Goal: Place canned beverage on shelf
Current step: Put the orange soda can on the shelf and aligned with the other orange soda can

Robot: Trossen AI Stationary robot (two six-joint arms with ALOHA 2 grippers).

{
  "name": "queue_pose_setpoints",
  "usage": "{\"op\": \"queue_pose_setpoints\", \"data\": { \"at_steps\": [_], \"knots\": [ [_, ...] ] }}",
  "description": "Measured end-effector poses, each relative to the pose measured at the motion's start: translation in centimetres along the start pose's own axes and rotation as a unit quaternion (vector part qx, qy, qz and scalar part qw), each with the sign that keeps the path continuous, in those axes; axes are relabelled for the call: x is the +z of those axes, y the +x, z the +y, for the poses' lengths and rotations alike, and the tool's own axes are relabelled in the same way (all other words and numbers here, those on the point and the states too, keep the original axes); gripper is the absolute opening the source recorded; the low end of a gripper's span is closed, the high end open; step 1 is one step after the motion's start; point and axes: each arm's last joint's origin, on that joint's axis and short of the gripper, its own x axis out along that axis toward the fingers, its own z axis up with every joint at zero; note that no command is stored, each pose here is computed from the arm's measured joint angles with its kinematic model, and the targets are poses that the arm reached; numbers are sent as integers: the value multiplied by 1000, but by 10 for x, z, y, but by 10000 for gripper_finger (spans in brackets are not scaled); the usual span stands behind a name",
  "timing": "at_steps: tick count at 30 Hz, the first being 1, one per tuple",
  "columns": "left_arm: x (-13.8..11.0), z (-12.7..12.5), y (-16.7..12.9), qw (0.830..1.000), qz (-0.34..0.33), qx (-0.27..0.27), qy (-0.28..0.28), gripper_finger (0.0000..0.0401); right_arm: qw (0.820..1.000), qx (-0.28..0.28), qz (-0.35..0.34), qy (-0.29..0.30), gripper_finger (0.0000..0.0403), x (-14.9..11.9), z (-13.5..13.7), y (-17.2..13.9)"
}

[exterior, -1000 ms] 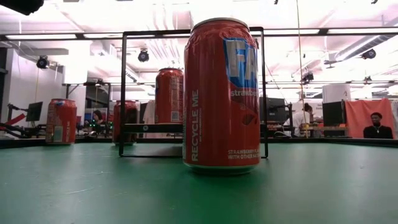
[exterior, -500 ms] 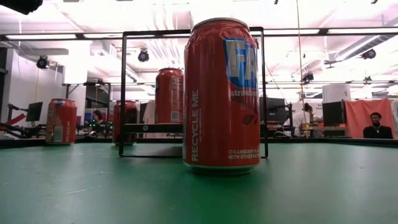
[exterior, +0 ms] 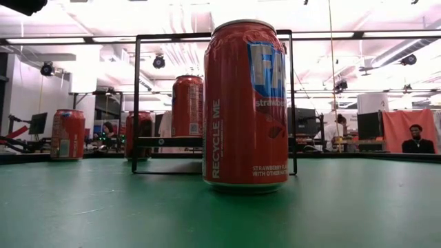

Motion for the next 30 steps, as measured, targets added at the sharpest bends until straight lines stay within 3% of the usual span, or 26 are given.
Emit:
{"op": "queue_pose_setpoints", "data": {
  "at_steps": [9, 18, 30],
  "knots": [
    [-1, 5, -1, 990, 101, 58, 82, 383, 996, 27, 79, 43, 285, 29, -23, -20],
    [5, 13, -4, 971, 179, 106, 116, 383, 984, 2, 174, 48, 285, 65, -52, -33],
    [21, 19, -16, 931, 280, 190, 140, 384, 946, -42, 319, 39, 287, 93, -81, -44]
  ]
}}
